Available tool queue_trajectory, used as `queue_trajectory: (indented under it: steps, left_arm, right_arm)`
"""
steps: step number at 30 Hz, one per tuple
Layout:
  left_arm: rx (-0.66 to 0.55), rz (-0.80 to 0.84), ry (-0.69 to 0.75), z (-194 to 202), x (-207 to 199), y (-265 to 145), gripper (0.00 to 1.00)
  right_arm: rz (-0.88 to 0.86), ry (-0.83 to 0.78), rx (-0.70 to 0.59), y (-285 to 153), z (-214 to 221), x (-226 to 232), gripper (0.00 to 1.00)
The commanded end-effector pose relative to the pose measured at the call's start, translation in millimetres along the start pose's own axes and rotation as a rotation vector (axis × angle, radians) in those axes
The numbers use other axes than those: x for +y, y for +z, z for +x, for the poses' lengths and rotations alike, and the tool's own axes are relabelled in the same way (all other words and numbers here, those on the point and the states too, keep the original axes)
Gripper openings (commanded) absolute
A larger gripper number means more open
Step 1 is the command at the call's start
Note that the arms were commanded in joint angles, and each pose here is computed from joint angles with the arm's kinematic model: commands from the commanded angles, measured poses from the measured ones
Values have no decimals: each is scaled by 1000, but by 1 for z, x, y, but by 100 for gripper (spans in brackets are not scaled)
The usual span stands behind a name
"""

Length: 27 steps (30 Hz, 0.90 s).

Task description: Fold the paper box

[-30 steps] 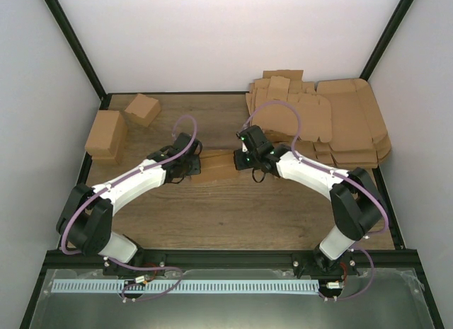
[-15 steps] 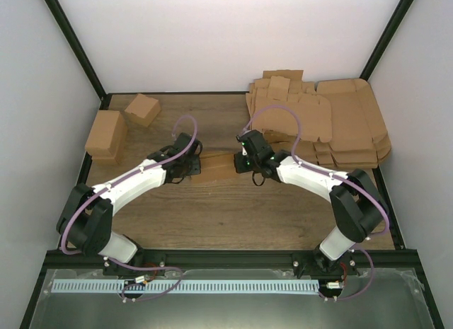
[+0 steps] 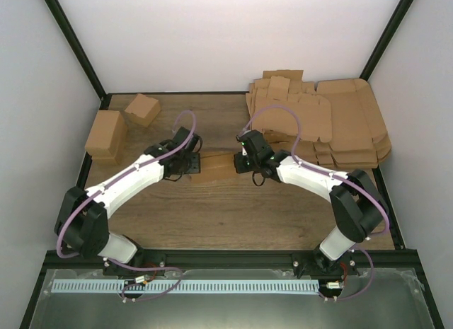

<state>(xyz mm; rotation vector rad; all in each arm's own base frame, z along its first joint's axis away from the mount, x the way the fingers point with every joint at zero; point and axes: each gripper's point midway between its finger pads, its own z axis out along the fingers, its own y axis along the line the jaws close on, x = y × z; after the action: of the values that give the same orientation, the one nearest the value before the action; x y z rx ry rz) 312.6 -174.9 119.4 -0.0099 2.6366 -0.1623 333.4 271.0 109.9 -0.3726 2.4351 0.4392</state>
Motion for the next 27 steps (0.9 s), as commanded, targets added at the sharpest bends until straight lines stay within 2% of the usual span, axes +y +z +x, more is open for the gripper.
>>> queue_trajectory:
  steps: [1, 8, 18, 23, 26, 27]
  left_arm:
    - [-16, 11, 17, -7, -1, -20, 53]
    - [-30, -23, 4, -13, 7, -15, 34]
    - [-48, -89, -16, -20, 17, -3, 24]
    - [-49, -76, -24, -22, 13, 3, 14]
    - [-46, -66, -30, -23, 10, 5, 4]
    - [-43, -61, -36, -22, 10, 6, 4]
  right_arm:
    - [63, -32, 287, 10, 78, -13, 1]
    - [67, -39, 284, 9, 75, -13, 1]
    - [59, -37, 284, 8, 75, -11, 1]
    - [59, -37, 284, 8, 75, -11, 1]
    - [55, -38, 286, 9, 76, -11, 1]
    - [55, -37, 287, 9, 76, -11, 1]
